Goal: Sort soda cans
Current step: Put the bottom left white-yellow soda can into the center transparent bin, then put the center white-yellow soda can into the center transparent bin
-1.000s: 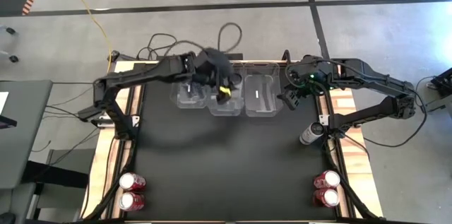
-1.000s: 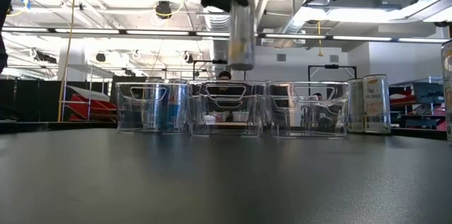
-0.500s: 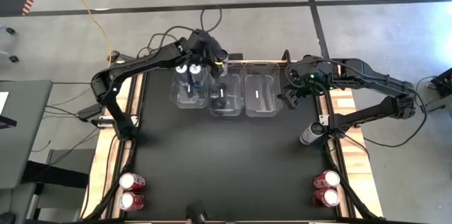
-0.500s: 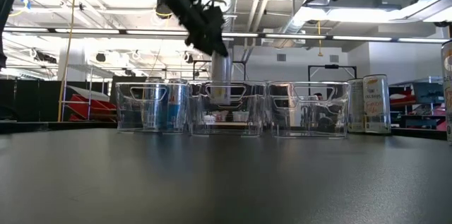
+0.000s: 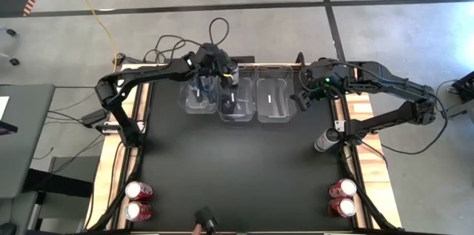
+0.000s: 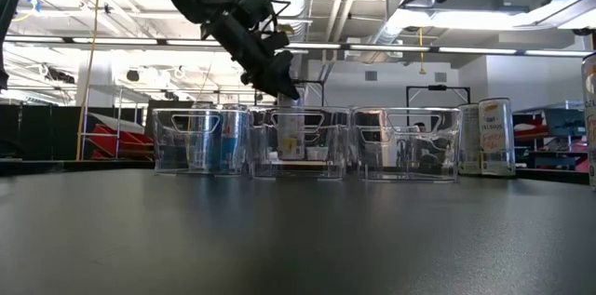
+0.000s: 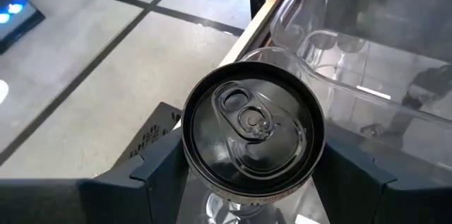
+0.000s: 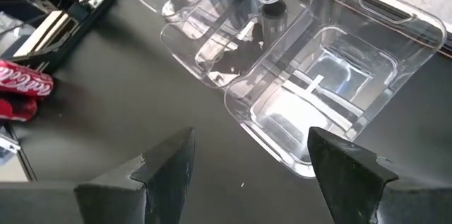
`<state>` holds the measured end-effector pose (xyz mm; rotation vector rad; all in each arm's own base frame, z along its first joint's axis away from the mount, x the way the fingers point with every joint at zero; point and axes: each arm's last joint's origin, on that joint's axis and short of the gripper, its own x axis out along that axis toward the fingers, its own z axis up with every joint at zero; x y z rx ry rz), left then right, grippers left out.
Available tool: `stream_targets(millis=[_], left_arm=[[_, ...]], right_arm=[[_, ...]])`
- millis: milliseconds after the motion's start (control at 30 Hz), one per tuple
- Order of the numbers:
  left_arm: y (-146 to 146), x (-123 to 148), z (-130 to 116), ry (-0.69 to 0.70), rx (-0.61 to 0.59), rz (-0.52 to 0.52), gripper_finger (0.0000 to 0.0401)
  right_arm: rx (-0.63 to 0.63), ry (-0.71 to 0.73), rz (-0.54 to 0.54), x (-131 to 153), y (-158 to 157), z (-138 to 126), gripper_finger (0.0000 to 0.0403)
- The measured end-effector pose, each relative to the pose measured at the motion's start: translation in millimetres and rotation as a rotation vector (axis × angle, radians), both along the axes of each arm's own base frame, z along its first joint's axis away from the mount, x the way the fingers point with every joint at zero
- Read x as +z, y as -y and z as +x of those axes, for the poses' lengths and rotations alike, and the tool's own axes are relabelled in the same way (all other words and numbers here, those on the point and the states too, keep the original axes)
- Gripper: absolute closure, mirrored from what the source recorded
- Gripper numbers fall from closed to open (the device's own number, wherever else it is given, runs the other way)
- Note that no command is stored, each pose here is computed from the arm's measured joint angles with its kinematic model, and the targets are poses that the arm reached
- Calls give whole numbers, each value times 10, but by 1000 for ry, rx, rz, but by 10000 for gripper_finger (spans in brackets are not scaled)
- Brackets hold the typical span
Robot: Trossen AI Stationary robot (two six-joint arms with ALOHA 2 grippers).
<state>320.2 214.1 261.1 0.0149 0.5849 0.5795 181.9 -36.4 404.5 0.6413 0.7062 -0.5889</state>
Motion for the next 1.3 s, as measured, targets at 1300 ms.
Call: stream_targets(millis=[1300], left_arm=[[28, 879, -100, 84, -14, 68, 4]], right_arm=[[-248, 2, -251, 57, 214, 1, 113]])
